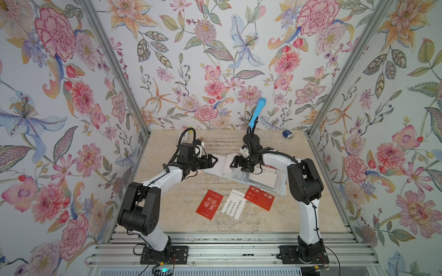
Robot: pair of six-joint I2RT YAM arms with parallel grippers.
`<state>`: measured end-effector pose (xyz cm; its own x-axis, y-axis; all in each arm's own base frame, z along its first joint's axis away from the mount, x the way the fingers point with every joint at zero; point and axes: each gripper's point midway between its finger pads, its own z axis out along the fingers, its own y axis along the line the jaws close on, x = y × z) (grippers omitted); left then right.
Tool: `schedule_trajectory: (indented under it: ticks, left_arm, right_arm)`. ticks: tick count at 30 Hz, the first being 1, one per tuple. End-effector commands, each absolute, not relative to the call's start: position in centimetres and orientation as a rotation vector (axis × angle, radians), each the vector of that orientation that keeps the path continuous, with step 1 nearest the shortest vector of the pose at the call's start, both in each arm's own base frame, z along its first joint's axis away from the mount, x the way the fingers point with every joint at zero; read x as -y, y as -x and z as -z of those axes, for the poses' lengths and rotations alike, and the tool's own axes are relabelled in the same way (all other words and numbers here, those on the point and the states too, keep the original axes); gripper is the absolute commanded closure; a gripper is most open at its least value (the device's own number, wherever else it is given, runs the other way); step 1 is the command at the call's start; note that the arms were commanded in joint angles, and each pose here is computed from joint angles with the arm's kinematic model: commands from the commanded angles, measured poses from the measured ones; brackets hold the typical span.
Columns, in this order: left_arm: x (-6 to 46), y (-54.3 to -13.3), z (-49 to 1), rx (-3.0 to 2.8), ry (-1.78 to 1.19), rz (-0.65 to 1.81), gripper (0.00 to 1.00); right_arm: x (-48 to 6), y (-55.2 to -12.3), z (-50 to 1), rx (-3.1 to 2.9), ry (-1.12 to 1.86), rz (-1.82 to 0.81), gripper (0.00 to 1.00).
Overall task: Place the photos into the photo albums
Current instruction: Turn the page of the photo album at the center of the board.
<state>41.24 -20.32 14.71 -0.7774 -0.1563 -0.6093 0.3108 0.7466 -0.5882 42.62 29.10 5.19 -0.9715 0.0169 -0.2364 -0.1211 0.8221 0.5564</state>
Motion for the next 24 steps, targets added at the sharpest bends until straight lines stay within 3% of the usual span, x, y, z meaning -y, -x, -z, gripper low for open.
schedule_trajectory:
  ticks: [1, 14, 24]
  left_arm:
    - [19.9, -41.3, -15.4, -2.271, -0.101, 0.91, 0.19]
    - [19.5, -42.5, -16.0, -2.26, -0.101, 0.906, 0.19]
    - [19.8, -42.1, -16.0, -2.256, -0.12, 0.934, 0.18]
  right_arm:
    - [-27.7, -41.6, -5.2, -2.802, 0.077, -0.796, 0.14]
    - [-21.2, -38.1, -5.5, -2.825, -0.011, -0.709, 0.02]
    - [-22.1, -36.6, -10.0, -2.738, 0.059, -0.819, 0.02]
